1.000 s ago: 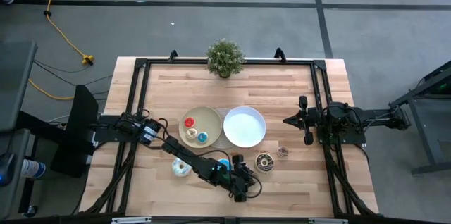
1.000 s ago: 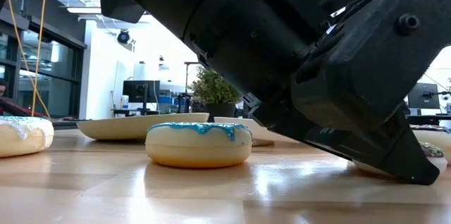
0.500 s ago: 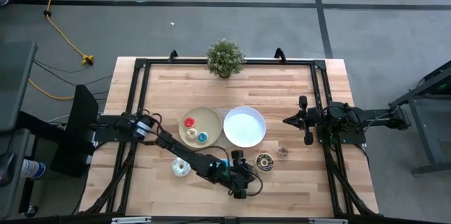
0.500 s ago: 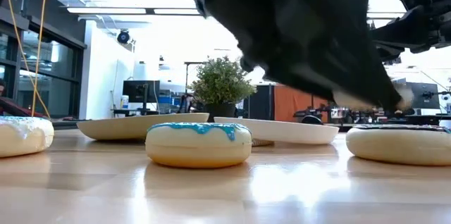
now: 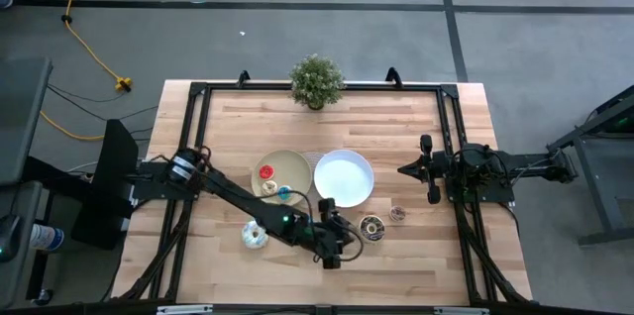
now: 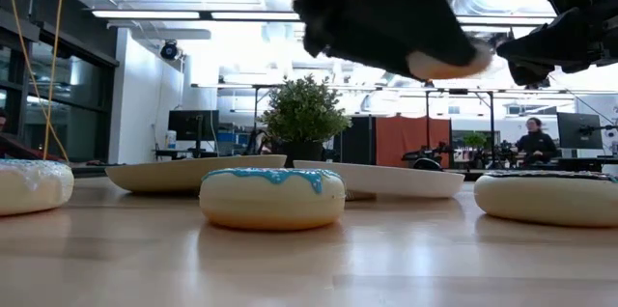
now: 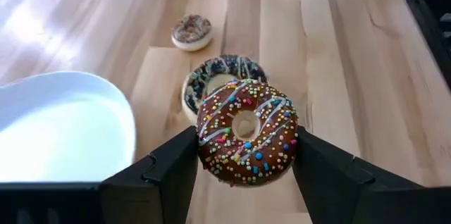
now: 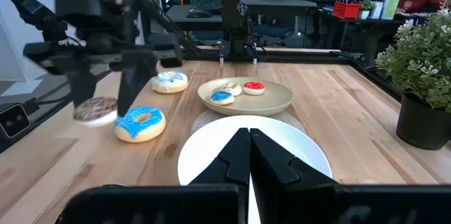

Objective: Pick & Place donuts
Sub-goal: Put the bottom small brown donut on the brown plate

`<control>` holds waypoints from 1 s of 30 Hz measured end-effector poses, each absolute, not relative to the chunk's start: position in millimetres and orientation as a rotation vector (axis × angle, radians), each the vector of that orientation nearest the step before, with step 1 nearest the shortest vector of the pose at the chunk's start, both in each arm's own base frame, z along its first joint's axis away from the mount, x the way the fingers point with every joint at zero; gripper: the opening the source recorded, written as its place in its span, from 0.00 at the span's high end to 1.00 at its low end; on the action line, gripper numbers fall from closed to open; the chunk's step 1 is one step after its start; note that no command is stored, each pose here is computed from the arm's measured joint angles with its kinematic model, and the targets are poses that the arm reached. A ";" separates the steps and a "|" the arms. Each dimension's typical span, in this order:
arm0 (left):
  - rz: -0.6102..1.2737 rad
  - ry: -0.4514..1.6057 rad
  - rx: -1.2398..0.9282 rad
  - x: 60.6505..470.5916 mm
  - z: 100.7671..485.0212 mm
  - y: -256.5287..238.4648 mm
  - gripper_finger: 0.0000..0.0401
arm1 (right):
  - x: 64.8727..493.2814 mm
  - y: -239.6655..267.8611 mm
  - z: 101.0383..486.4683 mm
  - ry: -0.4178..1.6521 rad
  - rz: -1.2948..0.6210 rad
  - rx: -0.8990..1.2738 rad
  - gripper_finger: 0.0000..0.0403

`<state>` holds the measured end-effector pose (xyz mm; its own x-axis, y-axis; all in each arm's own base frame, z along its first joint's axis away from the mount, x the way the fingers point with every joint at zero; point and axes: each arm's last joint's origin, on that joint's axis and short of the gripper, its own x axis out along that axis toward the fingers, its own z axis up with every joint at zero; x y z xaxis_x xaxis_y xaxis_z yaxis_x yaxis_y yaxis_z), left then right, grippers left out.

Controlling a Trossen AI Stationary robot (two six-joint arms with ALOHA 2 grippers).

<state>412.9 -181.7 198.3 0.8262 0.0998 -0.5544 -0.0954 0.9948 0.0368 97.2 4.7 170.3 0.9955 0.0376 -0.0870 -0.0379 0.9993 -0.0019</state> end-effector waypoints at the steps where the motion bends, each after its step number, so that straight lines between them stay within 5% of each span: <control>1: 0.102 0.581 0.003 409.0 199.8 -179.7 0.48 | 97.2 4.7 170.3 0.087 0.038 -0.003 1.00; 30: 0.292 0.564 -0.135 278.8 195.2 -82.2 0.48 | 97.4 4.7 170.2 0.089 0.038 -0.004 1.00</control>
